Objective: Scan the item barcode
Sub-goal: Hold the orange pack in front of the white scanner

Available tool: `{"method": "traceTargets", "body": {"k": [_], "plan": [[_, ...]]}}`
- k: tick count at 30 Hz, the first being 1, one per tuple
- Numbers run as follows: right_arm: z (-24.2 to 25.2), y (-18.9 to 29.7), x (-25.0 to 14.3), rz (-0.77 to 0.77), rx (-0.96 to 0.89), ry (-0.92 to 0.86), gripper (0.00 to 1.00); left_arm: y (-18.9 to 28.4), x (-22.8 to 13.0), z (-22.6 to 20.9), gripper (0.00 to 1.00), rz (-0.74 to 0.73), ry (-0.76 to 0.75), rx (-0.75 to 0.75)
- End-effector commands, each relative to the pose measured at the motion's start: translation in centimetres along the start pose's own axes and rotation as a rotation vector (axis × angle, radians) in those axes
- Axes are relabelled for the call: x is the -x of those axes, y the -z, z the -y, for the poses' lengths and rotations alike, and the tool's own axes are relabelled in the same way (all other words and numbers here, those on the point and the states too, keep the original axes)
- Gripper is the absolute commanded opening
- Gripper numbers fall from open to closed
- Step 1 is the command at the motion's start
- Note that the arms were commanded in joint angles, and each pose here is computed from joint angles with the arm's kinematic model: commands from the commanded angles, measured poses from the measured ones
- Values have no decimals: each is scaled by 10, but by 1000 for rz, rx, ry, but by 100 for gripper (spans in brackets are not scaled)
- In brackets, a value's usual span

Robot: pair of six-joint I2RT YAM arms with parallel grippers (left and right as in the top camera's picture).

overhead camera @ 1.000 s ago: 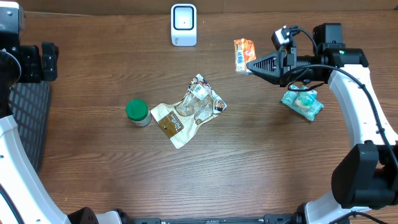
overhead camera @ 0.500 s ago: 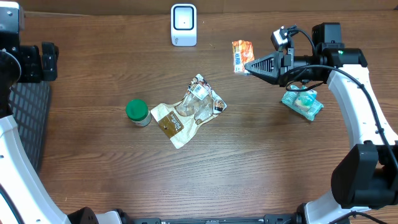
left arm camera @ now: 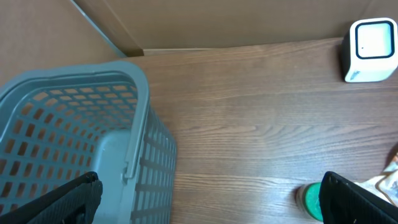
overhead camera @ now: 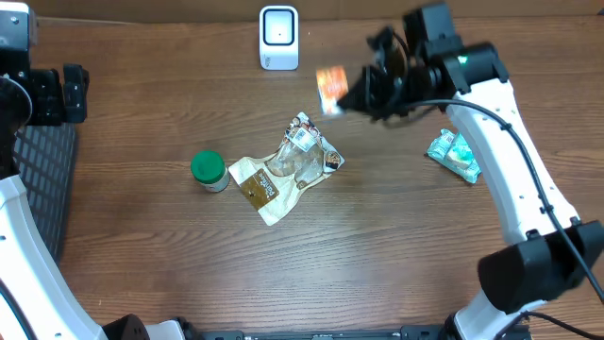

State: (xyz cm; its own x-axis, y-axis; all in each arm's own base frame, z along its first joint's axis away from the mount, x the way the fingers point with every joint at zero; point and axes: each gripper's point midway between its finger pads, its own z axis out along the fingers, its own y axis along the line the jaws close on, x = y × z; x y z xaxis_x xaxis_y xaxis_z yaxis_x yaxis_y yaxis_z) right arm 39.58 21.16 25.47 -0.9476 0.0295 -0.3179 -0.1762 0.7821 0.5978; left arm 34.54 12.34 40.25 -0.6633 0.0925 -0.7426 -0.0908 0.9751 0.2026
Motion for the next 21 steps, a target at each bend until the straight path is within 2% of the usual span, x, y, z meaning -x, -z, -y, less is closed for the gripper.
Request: {"method": "traceTargets", "body": {"k": [1,6,11,15,21], "plan": [[-3,21,61,293,-331,118,4,1,1,-2,100,4,-12,2],[-20,7,113,558,-559,297,4,1,1,-2,99,4,-12,2],[-32,-46,163,739,-772,574,4,1,1,-2,100,4,-12,2],[-18,-99,190,789,-905,779,4,1,1,-2,100,4,-12,2],[26,-168,194,734,-998,936,4,1,1,-2,99,4,-12,2]]}}
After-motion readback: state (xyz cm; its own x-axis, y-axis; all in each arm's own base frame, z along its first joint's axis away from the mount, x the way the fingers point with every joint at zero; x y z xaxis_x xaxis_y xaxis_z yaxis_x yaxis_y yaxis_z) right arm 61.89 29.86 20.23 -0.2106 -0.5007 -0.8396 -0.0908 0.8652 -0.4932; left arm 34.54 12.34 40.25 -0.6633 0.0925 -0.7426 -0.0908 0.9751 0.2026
